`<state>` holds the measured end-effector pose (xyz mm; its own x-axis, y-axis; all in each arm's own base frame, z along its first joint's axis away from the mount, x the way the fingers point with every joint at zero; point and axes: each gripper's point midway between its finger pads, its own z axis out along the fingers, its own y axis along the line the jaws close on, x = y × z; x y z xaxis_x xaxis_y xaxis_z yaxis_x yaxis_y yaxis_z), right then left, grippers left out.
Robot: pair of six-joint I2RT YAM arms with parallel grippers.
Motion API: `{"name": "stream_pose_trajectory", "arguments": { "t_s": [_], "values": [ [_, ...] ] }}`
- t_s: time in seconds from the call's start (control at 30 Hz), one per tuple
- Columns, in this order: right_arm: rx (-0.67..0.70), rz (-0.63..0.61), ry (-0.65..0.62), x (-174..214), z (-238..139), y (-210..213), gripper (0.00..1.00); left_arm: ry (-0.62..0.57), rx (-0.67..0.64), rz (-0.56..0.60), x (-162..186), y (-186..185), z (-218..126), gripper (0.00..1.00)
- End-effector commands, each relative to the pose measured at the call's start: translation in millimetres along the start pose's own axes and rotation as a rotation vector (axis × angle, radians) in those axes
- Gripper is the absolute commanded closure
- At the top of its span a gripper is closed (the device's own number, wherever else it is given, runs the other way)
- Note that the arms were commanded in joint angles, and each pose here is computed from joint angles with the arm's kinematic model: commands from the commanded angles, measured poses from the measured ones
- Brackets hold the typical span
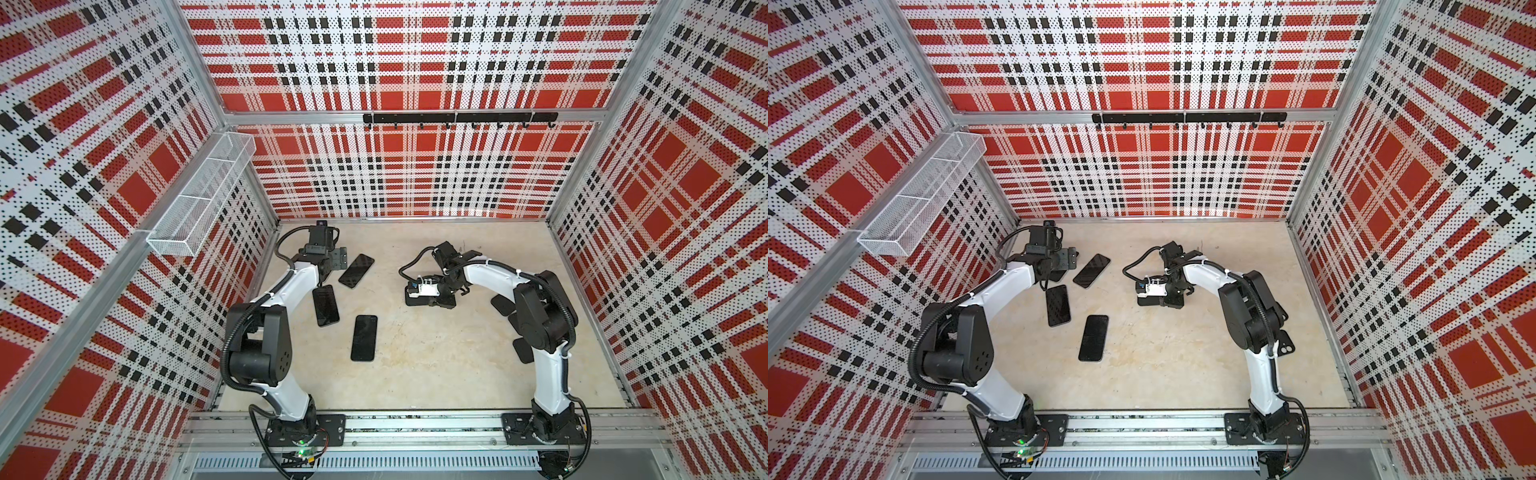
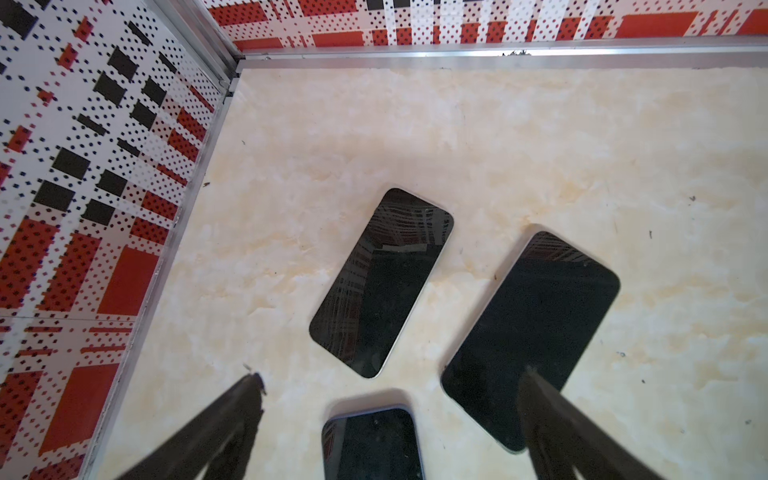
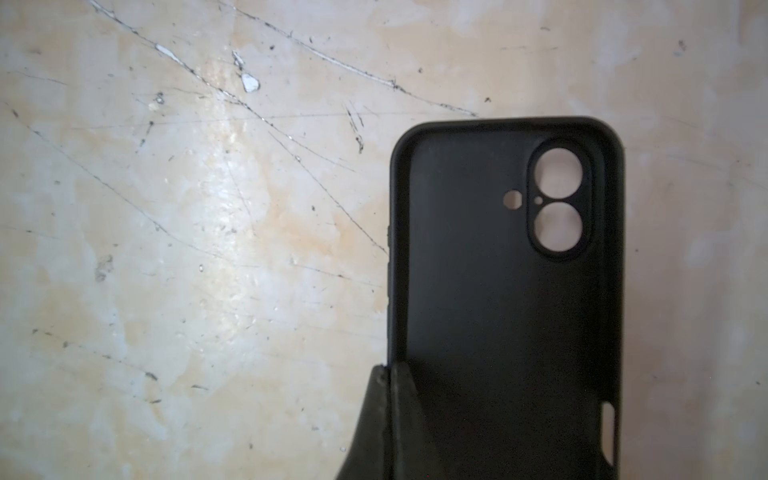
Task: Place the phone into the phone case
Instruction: 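Lower the black case flat onto the table center and open the right gripper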
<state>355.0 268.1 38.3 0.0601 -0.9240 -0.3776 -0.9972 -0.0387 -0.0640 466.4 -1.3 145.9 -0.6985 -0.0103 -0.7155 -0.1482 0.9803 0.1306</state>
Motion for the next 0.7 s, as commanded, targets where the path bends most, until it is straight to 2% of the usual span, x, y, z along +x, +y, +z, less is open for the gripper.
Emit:
{"name": "stream_pose_trajectory", "arguments": {
  "t_s": [0.0, 0.03, 0.07, 0.13, 0.17, 0.3, 0.4, 0.43, 0.6, 0.67],
  "values": [
    [-0.027, -0.032, -0.013, -4.3, 3.8, 4.7, 0.94, 0.001, -0.017, 0.013, -0.8, 3.8, 1.7, 0.02],
    [-0.026, -0.03, -0.014, -4.4, 3.7, 4.4, 0.92, 0.001, -0.018, 0.014, -0.9, 4.2, 1.3, 0.02],
    [-0.022, -0.027, -0.011, -4.2, 3.0, 3.3, 0.72, -0.003, -0.02, 0.014, -2.0, 4.7, 0.7, 0.02],
    [-0.02, -0.033, -0.009, -5.3, -1.1, 2.5, 0.09, -0.007, -0.022, 0.014, -3.4, 5.9, -0.8, 0.02],
    [-0.011, -0.033, -0.01, -6.8, -4.5, 0.8, 0.04, -0.007, -0.023, 0.015, -3.3, 6.1, -1.0, 0.02],
    [0.068, -0.018, -0.05, -21.5, -27.4, -10.9, 0.05, -0.012, -0.031, 0.012, -5.2, 9.1, -3.1, 0.02],
    [0.155, 0.04, -0.106, -34.4, -48.6, -21.1, 0.03, -0.007, -0.033, 0.005, -5.2, 12.2, -3.6, 0.02],
    [0.185, 0.089, -0.13, -38.0, -55.6, -24.4, 0.0, -0.003, -0.032, 0.004, -4.4, 13.1, -2.8, 0.02],
    [0.337, 0.428, -0.284, -59.9, -108.1, -45.6, 0.0, 0.042, -0.063, 0.052, 5.1, 19.3, 0.9, 0.02],
    [0.491, 0.546, -0.366, -61.2, -138.8, -63.2, 0.0, 0.068, -0.056, 0.046, 10.1, 21.5, 3.9, 0.02]
  ]
}}
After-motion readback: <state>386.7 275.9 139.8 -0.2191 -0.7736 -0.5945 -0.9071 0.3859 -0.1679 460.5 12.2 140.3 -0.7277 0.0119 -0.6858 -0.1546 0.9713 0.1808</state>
